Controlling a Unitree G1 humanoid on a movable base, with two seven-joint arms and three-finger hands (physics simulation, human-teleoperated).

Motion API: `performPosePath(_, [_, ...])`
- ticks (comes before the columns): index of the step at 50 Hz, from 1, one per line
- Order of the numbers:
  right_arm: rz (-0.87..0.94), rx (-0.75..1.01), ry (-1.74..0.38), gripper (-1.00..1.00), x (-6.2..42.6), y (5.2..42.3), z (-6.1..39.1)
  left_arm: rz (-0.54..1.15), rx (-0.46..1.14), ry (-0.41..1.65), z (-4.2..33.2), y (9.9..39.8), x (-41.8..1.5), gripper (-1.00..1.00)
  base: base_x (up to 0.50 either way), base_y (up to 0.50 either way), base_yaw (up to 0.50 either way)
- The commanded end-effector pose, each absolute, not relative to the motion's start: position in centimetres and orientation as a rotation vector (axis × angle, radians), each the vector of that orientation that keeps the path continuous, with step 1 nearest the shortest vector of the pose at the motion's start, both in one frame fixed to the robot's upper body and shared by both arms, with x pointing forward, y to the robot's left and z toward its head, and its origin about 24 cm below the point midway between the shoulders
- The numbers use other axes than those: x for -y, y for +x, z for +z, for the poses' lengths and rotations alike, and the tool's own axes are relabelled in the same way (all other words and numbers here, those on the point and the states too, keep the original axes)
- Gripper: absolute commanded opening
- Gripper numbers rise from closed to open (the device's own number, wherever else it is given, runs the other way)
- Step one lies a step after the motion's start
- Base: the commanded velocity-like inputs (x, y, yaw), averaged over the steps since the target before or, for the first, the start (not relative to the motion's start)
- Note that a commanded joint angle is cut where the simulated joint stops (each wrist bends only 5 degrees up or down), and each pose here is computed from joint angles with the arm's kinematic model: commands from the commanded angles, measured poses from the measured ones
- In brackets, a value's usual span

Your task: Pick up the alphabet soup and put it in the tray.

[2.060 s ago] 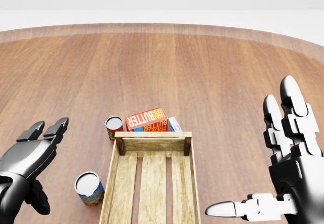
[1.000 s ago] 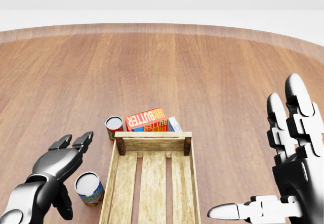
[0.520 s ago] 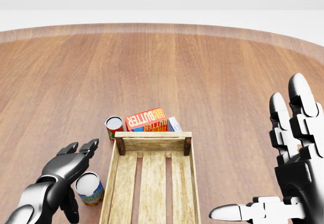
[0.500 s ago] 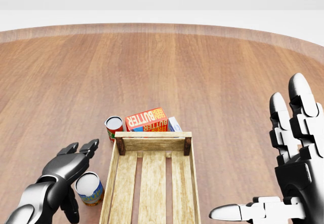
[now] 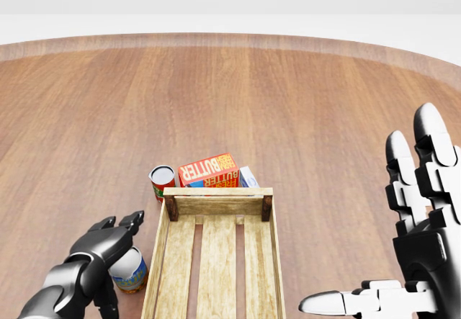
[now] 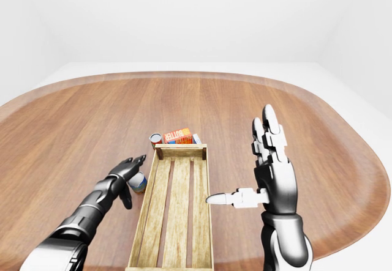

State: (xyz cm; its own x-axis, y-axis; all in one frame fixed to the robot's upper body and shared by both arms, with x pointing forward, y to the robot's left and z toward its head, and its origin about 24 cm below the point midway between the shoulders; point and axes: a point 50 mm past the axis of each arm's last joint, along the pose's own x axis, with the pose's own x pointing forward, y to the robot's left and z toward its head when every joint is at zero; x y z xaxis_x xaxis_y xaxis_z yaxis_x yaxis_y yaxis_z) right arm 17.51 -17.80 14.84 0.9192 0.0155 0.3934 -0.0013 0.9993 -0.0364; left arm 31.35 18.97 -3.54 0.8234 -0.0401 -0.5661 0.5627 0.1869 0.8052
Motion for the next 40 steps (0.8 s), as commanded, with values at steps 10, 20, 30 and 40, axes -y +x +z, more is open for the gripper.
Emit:
performPosePath(10, [0.011,0.405,-0.036,1.0,17.7,17.57,14.83,-0.458,-0.52,1.311,-4.49,31.23,-18.59,1.0,0.0,0.0,0.0])
performPosePath(20, [0.008,0.403,-0.036,1.0,17.77,17.55,14.81,-0.46,-0.531,1.301,-4.63,31.18,-18.54,1.0,0.0,0.0,0.0])
performPosePath(30, [0.009,0.396,-0.036,1.0,17.68,17.71,14.64,-0.463,-0.564,1.205,-4.49,31.3,-18.55,-0.98,0.0,0.0,0.0])
performPosePath(40, [0.01,0.399,-0.036,1.0,17.67,17.63,14.73,-0.471,-0.561,1.231,-4.66,31.13,-18.58,-0.94,0.0,0.0,0.0])
